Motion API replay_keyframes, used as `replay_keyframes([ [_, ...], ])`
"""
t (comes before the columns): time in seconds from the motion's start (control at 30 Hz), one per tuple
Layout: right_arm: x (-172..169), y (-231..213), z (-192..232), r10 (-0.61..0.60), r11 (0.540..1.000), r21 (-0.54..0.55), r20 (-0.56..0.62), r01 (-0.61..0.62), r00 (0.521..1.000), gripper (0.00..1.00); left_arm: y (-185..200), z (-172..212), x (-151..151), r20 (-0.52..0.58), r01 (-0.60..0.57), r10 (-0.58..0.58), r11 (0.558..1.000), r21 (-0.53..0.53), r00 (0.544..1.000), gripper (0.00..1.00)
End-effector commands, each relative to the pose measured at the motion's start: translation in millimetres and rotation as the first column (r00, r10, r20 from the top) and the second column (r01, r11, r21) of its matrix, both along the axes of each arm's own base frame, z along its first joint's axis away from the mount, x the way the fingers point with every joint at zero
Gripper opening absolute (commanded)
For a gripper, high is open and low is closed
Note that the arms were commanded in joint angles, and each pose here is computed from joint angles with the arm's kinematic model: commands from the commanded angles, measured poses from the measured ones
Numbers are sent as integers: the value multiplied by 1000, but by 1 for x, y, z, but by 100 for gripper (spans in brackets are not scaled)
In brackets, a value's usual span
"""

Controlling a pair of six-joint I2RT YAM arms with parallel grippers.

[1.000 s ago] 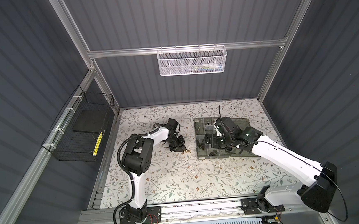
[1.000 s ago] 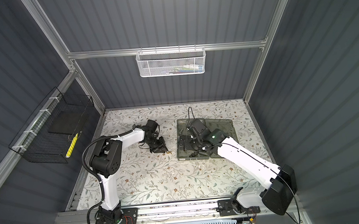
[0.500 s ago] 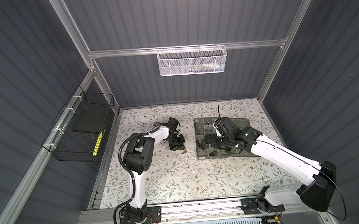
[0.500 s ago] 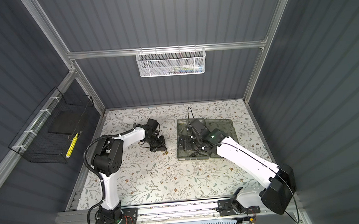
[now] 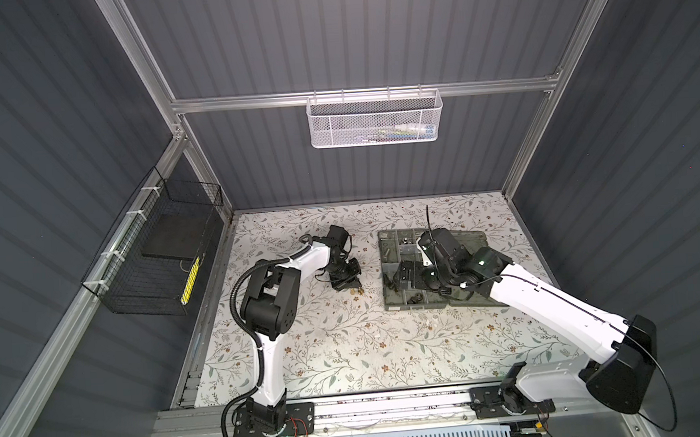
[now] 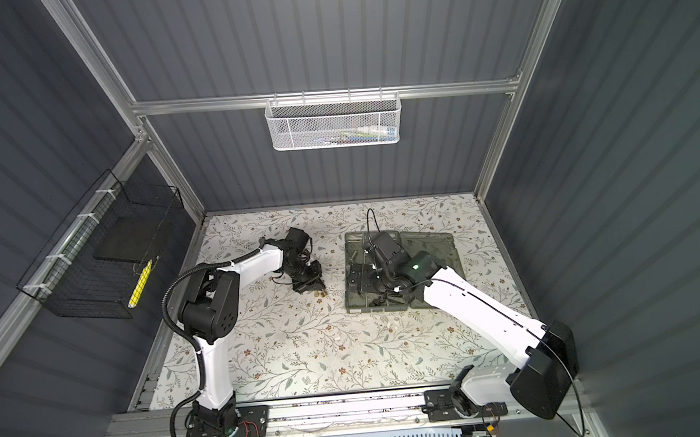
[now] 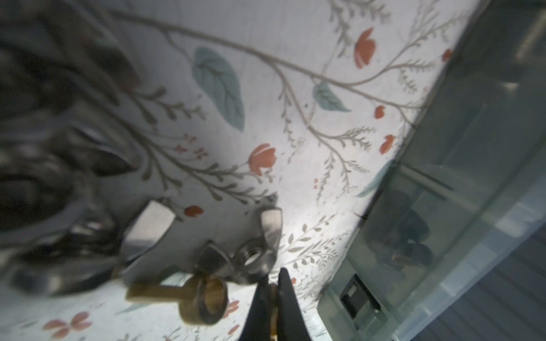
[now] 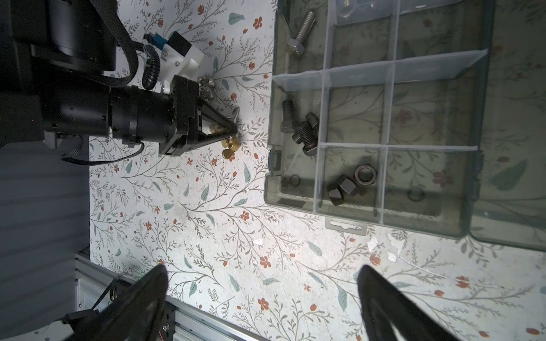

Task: Sort the screws and nuts into containers
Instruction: 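Carry the held brass wing nut with the left gripper over the box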

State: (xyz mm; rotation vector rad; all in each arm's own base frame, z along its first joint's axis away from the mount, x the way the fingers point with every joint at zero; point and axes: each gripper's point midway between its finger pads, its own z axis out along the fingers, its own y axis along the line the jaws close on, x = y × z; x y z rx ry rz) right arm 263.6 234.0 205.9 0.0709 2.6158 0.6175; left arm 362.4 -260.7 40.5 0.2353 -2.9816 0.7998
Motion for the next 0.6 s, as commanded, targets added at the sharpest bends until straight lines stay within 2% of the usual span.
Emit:
replay_keyframes([
  [0.0, 1, -8, 11, -43, 999, 33, 19, 43, 999, 99, -15, 42, 13, 65, -5, 10, 997, -81, 998, 0],
  [0.3, 3, -36, 18, -139, 985, 104, 9, 137, 990, 99, -74, 94, 30, 166, 26, 9, 978, -209, 986, 0],
  [0.57, -1, -65, 20, -192, 977, 96, 5, 191, 981, 99, -139, 109, 35, 230, 82, -15, 956, -283, 973, 0],
])
